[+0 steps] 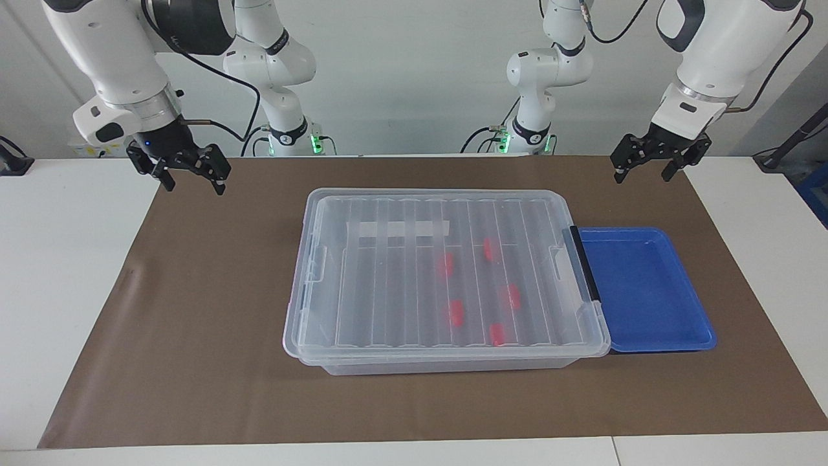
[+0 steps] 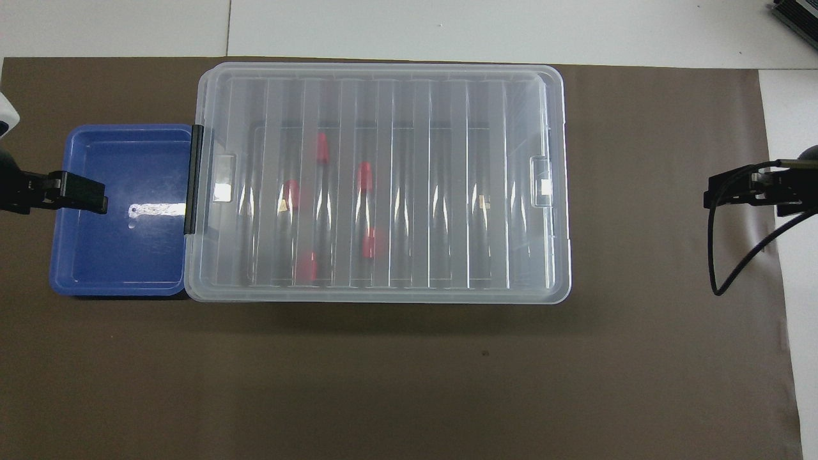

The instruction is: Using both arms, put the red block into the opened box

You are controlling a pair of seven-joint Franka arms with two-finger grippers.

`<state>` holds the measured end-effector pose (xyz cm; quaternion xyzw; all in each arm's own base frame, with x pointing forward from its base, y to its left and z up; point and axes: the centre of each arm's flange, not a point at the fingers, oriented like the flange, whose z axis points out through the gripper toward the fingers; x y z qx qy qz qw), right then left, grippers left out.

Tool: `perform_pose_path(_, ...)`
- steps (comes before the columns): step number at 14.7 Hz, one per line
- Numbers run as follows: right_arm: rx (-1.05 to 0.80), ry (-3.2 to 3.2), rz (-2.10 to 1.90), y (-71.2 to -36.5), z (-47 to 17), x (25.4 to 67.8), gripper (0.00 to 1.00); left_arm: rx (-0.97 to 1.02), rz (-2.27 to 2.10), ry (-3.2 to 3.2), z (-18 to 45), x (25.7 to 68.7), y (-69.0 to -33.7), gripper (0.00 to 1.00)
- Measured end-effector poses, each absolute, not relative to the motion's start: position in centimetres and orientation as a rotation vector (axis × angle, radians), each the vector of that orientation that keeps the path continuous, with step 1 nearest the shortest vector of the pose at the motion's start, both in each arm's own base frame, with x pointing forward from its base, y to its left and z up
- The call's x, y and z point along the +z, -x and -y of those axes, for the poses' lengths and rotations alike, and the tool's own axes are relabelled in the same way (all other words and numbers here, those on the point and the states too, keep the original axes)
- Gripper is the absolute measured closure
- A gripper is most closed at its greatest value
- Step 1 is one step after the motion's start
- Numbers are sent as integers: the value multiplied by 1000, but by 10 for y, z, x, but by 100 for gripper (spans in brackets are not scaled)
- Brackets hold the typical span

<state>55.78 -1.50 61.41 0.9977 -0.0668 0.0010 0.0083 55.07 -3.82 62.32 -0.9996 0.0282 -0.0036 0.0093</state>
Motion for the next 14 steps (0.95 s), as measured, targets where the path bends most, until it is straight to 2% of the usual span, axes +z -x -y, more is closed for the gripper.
perform_pose_path(14, -43, -3116, 204, -553, 14, 621, 0, -11, -89, 3123, 39, 623, -551, 0)
